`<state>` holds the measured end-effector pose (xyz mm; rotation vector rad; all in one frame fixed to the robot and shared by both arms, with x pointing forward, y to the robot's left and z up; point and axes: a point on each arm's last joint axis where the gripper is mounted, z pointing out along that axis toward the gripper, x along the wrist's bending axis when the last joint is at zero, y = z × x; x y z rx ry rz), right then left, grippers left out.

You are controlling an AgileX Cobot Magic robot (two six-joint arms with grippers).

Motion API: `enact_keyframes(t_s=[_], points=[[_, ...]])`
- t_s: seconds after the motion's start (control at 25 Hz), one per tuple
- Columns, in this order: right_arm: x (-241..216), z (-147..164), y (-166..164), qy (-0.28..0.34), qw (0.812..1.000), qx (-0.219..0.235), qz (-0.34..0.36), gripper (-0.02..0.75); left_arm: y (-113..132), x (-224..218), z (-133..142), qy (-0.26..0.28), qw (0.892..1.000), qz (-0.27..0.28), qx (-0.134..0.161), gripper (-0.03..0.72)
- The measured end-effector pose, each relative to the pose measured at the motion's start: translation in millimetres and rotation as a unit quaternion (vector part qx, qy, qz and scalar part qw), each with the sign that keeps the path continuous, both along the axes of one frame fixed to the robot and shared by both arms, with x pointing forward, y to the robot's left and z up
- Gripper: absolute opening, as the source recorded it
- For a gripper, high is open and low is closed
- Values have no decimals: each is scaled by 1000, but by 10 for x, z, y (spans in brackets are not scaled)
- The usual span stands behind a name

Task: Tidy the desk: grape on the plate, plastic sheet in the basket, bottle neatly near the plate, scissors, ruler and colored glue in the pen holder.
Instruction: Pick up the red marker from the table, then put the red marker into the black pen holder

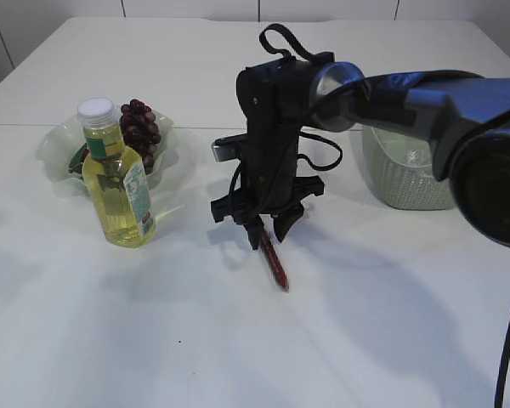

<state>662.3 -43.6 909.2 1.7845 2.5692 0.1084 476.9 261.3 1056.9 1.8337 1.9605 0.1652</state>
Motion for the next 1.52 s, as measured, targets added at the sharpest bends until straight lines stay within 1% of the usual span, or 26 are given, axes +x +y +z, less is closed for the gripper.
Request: enact_keyframes(t_s=[0.2,0.28,0.36,0.52,0.6,0.72,0.8,0.88,1.0,1.16,1.28,1.4,1.52], points=[[1,-84,1,7,1000,-4,1,348,0,0,0,0,1000,0,0,246],[0,-84,2,8,1000,-4,1,329,0,0,0,0,1000,0,0,246],[0,-84,2,8,1000,-4,1,285,0,0,0,0,1000,0,0,246],[-2,-84,5,9,1000,-2,0,158,0,0,0,0,1000,0,0,246],[-1,-82,5,8,1000,-2,0,111,0,0,0,0,1000,0,0,246],[-4,-72,11,9,1000,1,14,80,0,0,0,0,1000,0,0,246],[-11,-49,24,15,999,19,24,76,0,0,0,0,1000,0,0,246],[-1,32,9,20,998,46,25,74,0,0,0,0,1000,0,0,246],[49,241,-74,25,994,109,19,72,2,0,0,0,1000,-1,1,246],[176,586,-323,17,978,210,8,71,5,0,-1,0,1000,-1,4,246],[261,804,-509,1,960,279,12,71,5,-5,-3,2,1000,-2,4,246],[336,994,-684,-25,938,345,28,71,6,-6,-4,3,1000,-2,4,246],[411,1149,-832,-56,906,416,46,71,6,-8,-5,4,1000,-2,4,246]])
